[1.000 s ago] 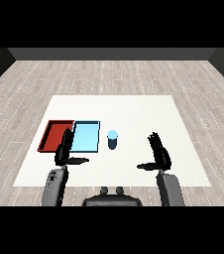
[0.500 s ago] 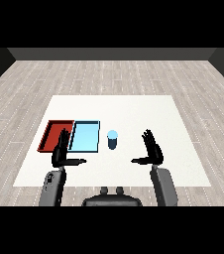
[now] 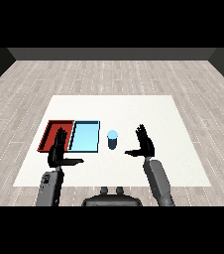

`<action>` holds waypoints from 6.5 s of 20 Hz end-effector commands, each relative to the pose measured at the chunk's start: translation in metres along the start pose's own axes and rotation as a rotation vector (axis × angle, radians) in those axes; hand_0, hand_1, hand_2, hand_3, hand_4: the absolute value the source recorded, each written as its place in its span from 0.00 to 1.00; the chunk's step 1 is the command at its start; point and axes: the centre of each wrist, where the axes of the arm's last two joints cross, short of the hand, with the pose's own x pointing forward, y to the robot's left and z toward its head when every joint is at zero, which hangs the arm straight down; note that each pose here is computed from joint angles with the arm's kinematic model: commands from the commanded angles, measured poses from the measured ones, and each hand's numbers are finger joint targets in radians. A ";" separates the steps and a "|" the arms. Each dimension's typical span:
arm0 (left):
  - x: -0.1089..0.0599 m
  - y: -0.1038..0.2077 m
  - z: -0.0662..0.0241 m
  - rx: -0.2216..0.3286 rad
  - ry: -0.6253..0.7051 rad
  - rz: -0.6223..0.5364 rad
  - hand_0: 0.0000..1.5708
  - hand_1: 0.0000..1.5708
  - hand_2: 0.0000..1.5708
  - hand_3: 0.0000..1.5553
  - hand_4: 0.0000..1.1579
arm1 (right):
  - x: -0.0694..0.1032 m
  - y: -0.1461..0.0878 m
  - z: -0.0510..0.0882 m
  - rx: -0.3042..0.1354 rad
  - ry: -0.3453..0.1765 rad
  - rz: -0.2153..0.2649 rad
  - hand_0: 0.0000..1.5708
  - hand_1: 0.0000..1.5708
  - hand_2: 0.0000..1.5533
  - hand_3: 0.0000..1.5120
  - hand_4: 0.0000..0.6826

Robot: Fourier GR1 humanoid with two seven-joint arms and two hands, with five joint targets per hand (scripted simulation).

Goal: Pick the blue can and put it in the blue box

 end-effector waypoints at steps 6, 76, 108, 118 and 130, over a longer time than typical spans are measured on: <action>-0.014 -0.009 -0.0055 -0.007 -0.004 -0.031 0.00 0.00 0.00 0.00 0.00 | -0.021 0.025 -0.033 -0.030 0.040 -0.026 0.00 0.00 0.00 0.00 0.00; 0.000 -0.013 -0.0133 0.017 0.037 0.051 0.00 0.00 0.00 0.00 0.00 | -0.061 0.127 -0.086 0.003 0.195 0.469 0.96 0.96 0.96 0.94 0.82; -0.011 -0.133 -0.0467 -0.219 0.119 0.062 0.00 0.00 0.00 0.00 0.00 | 0.072 0.089 -0.077 0.089 -0.133 0.462 0.96 0.96 0.94 0.92 0.87; -0.004 -0.142 -0.0371 -0.236 0.133 0.116 0.00 0.00 0.00 0.00 0.00 | 0.100 0.084 -0.052 0.082 -0.182 0.476 0.93 0.93 0.93 0.91 0.87; -0.028 -0.132 -0.0402 -0.217 0.169 0.104 0.00 0.00 0.00 0.00 0.00 | 0.071 0.093 -0.056 0.129 -0.154 0.487 0.94 0.94 0.94 0.92 0.86</action>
